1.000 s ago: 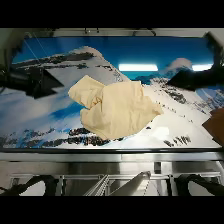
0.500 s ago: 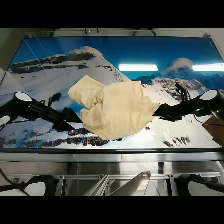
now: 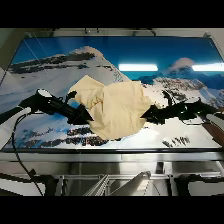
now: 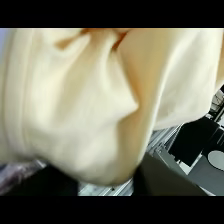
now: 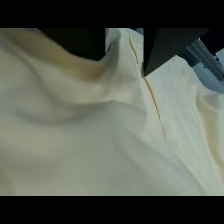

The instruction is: Fold the shirts.

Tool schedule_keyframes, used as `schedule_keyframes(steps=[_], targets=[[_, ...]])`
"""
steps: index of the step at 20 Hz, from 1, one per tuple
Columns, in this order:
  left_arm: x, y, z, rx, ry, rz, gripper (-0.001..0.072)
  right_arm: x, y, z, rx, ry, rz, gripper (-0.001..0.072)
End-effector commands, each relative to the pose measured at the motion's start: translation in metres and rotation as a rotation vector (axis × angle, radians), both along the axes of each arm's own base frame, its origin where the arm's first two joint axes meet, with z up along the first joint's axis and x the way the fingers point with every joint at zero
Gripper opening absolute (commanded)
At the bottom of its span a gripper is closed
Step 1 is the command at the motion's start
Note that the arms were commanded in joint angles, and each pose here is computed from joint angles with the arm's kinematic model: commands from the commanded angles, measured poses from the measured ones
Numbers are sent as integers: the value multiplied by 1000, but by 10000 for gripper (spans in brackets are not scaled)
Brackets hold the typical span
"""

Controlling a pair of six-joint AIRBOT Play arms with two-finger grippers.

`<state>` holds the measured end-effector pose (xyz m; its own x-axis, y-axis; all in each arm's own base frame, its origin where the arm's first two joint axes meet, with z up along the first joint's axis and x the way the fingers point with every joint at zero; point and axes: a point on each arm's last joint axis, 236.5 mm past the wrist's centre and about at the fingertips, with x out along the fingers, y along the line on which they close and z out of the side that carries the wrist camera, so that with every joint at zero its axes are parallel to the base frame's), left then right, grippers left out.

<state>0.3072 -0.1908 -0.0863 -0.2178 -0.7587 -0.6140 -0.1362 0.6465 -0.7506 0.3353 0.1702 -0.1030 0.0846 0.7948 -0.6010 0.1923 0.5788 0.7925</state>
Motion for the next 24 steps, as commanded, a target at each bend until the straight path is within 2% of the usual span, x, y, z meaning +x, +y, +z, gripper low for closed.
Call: schedule_keyframes(steps=[1,2,6,9,12,16,20,22,24], targets=[[18,-7,6,-14,-44,-7,109,25,31,31,186,-102,-51,56],[24,-6,15,-24,-65,-11,21,29,34,46,239,-134,-54,14],[53,4,89,-49,-262,-19,21,32,25,129,338,-327,-4,13],[57,8,191,-58,-509,-44,21,32,-1,239,367,-615,-24,13],[31,3,308,-57,-796,-68,25,5,-33,367,257,-1008,-39,13],[-31,-10,469,-106,-1186,15,30,-67,-48,520,18,-1478,-78,12],[-104,2,612,-182,-1620,170,31,-114,-56,637,-217,-1839,-221,10],[-113,13,639,-168,-1706,226,32,-122,-53,671,-232,-1912,-218,10],[-88,22,637,-139,-1682,260,32,-110,-61,687,-192,-1896,-229,10]])
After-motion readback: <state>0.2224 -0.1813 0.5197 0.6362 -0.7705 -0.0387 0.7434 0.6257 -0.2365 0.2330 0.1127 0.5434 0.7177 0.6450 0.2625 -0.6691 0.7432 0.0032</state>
